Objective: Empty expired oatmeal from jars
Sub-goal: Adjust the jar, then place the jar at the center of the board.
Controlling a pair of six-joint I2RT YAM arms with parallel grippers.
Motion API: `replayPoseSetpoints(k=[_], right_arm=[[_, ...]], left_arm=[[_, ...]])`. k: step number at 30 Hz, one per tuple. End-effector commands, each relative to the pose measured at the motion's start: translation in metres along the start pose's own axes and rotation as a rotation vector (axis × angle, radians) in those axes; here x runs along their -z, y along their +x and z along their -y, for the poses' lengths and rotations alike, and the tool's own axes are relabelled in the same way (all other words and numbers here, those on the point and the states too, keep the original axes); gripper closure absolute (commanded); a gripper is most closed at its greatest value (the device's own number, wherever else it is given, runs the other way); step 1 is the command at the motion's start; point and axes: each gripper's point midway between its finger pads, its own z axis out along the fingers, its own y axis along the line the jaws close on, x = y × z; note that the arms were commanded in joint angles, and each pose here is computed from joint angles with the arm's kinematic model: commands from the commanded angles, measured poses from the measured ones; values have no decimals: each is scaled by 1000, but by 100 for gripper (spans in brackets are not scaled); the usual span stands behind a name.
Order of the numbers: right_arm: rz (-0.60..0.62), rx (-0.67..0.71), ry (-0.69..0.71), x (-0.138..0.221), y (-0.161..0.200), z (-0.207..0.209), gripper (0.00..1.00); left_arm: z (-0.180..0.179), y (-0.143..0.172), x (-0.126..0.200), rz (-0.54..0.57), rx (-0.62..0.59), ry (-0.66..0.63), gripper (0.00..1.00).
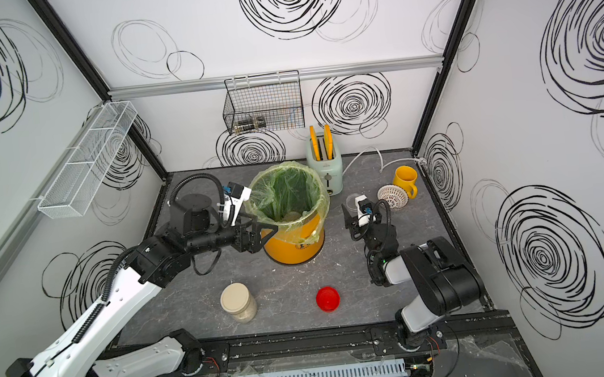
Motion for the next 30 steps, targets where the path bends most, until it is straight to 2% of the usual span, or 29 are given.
replayPoseSetpoints(k=[1, 5, 9, 12, 14, 18, 25, 30], right_arm=[[111, -33, -43, -14, -29, -5, 39], [100, -80, -51, -24, -20, -7, 39], [128, -58, -107, -15, -25, -17, 39], [58, -83, -102, -13, -18, -19, 39], [23, -87, -123, -7, -15, -28, 39], [61, -39, -138, 27, -35, -39, 38], [101, 61, -170, 78, -70, -56, 38], [153, 45, -213, 105, -84, -68, 38]], left_arm=[[5, -11, 8, 54, -28, 24, 4], [2, -11, 10, 61, -27, 15, 4], [0, -10, 9, 56, -29, 10, 4], [0, -9, 9, 57, -29, 12, 4], [0, -7, 9, 59, -30, 15, 4], [4, -5, 5, 44, -29, 35, 4], [58, -2, -22, -57, -114, 102, 1], [116, -3, -49, -95, -318, 211, 4]])
